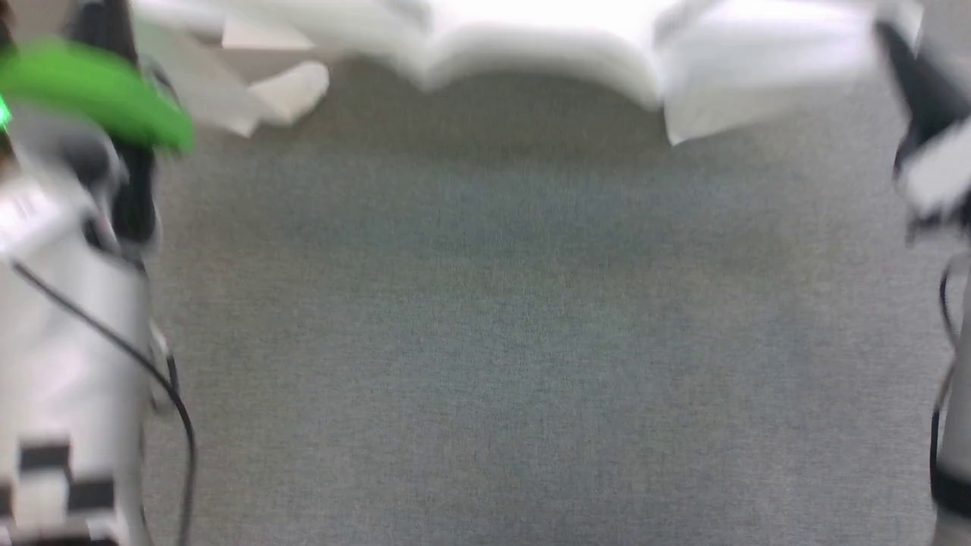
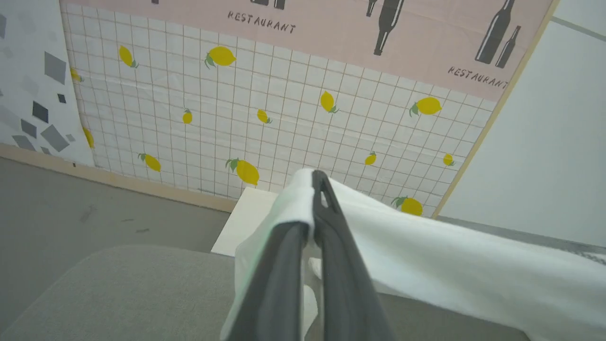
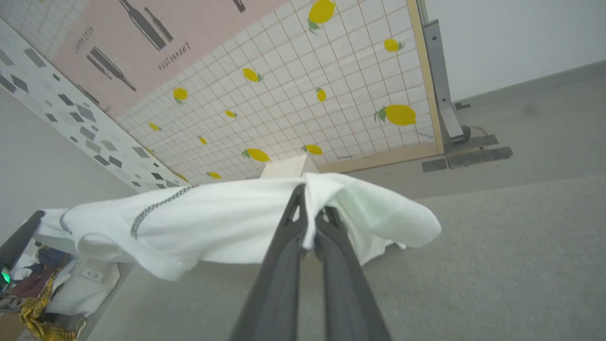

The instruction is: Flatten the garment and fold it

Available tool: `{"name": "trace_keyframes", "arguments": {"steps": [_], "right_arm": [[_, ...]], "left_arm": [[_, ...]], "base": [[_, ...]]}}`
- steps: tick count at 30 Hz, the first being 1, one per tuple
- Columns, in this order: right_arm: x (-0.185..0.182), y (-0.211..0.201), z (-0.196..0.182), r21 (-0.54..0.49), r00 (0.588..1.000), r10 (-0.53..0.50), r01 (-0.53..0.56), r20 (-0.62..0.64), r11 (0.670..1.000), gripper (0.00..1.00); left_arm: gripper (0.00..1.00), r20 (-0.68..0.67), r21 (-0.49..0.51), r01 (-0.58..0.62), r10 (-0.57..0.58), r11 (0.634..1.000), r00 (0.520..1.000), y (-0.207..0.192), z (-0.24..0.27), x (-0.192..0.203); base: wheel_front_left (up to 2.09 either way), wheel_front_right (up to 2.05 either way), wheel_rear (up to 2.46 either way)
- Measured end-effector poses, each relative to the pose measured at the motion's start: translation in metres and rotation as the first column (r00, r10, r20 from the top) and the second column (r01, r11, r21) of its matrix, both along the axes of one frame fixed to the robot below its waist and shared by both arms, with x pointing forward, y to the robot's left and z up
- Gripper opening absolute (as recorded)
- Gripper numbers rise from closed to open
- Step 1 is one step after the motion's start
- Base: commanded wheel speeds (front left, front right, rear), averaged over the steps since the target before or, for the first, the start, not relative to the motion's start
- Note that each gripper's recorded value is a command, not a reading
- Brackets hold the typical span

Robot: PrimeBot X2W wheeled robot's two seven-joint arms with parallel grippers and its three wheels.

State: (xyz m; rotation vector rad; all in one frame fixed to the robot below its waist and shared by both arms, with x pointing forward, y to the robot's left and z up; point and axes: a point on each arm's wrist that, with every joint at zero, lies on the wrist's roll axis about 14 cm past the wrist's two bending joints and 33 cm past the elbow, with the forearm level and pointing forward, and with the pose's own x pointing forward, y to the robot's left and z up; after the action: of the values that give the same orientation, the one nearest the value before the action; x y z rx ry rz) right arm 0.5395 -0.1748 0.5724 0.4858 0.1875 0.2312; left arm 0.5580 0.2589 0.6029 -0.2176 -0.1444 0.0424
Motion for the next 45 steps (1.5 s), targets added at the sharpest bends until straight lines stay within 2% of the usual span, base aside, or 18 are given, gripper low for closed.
{"name": "trace_keyframes", "arguments": {"steps": [5,8,12,15,19,23,27,31,32,33,34,35,36,39,42,45], "right_arm": [[-0.067,-0.009,-0.03,-0.009,0.995,-0.017,0.016,-0.095,1.0,0.0],[-0.103,-0.013,-0.048,-0.014,0.987,-0.033,0.032,-0.155,0.999,0.0],[-0.141,-0.018,-0.078,-0.035,0.967,-0.051,0.043,-0.25,0.998,0.0],[-0.166,-0.019,-0.102,-0.073,0.943,-0.058,0.036,-0.327,0.997,0.0],[-0.202,-0.017,-0.147,-0.175,0.873,-0.036,-0.057,-0.486,0.983,0.0],[-0.232,-0.018,-0.178,-0.259,0.784,-0.019,-0.182,-0.621,0.948,0.0],[-0.245,-0.013,-0.194,-0.256,0.729,-0.01,-0.228,-0.685,0.939,0.0],[-0.251,-0.005,-0.204,-0.235,0.698,0.006,-0.248,-0.716,0.94,0.0],[-0.251,-0.004,-0.205,-0.231,0.696,0.007,-0.248,-0.718,0.941,0.0],[-0.252,-0.004,-0.206,-0.228,0.692,0.007,-0.248,-0.722,0.942,0.0],[-0.252,-0.004,-0.206,-0.226,0.69,0.007,-0.247,-0.723,0.942,0.35],[-0.252,-0.004,-0.206,-0.224,0.691,0.007,-0.244,-0.723,0.943,0.97],[-0.252,-0.004,-0.206,-0.217,0.693,0.007,-0.236,-0.721,0.947,1.0],[-0.25,-0.002,-0.2,-0.19,0.705,0.013,-0.208,-0.709,0.96,1.0],[-0.245,-0.01,-0.187,-0.177,0.732,-0.003,-0.161,-0.681,0.971,1.0],[-0.234,-0.028,-0.167,-0.184,0.777,-0.051,-0.084,-0.627,0.979,1.0]], "left_arm": [[0.0,-0.128,-0.063,-0.078,0.07,0.995,0.989,0.009,-0.046,-0.071],[0.0,-0.22,-0.091,-0.15,0.127,0.985,0.967,0.018,-0.074,-0.117],[0.0,-0.357,-0.11,-0.229,0.176,0.967,0.917,0.02,-0.114,-0.172],[0.0,-0.474,-0.101,-0.271,0.193,0.957,0.859,0.02,-0.148,-0.21],[0.0,-0.628,-0.067,-0.295,0.19,0.953,0.755,0.017,-0.191,-0.252],[0.0,-0.728,-0.071,-0.308,0.162,0.949,0.666,0.012,-0.22,-0.278],[0.0,-0.765,-0.061,-0.312,0.156,0.948,0.625,0.01,-0.235,-0.288],[0.0,-0.774,-0.057,-0.307,0.153,0.95,0.615,0.009,-0.239,-0.286],[0.34,-0.774,-0.059,-0.307,0.151,0.95,0.615,0.01,-0.24,-0.285],[1.0,-0.776,-0.064,-0.308,0.146,0.949,0.613,0.009,-0.24,-0.284],[1.0,-0.777,-0.064,-0.306,0.145,0.95,0.613,0.009,-0.24,-0.283],[1.0,-0.78,-0.066,-0.308,0.144,0.949,0.61,0.01,-0.24,-0.283],[1.0,-0.779,-0.07,-0.312,0.144,0.947,0.61,0.012,-0.239,-0.282],[1.0,-0.781,-0.085,-0.326,0.14,0.942,0.609,0.017,-0.234,-0.28],[1.0,-0.786,-0.093,-0.345,0.144,0.934,0.601,0.024,-0.227,-0.282],[1.0,-0.782,-0.08,-0.364,0.168,0.928,0.6,0.034,-0.215,-0.285]], "base": [[0.0,0.0,0.0],[0.0,0.0,0.0],[0.0,0.0,0.0],[0.0,0.0,0.0],[0.0,0.0,0.0],[0.0,0.0,0.0],[0.0,0.0,0.0],[0.0,0.0,0.0],[0.0,0.0,0.0],[0.0,0.0,0.0],[0.0,0.0,0.0],[0.0,0.0,0.0],[0.0,0.0,0.0],[0.0,0.0,0.0],[0.0,0.0,0.0],[0.0,0.0,0.0]]}}
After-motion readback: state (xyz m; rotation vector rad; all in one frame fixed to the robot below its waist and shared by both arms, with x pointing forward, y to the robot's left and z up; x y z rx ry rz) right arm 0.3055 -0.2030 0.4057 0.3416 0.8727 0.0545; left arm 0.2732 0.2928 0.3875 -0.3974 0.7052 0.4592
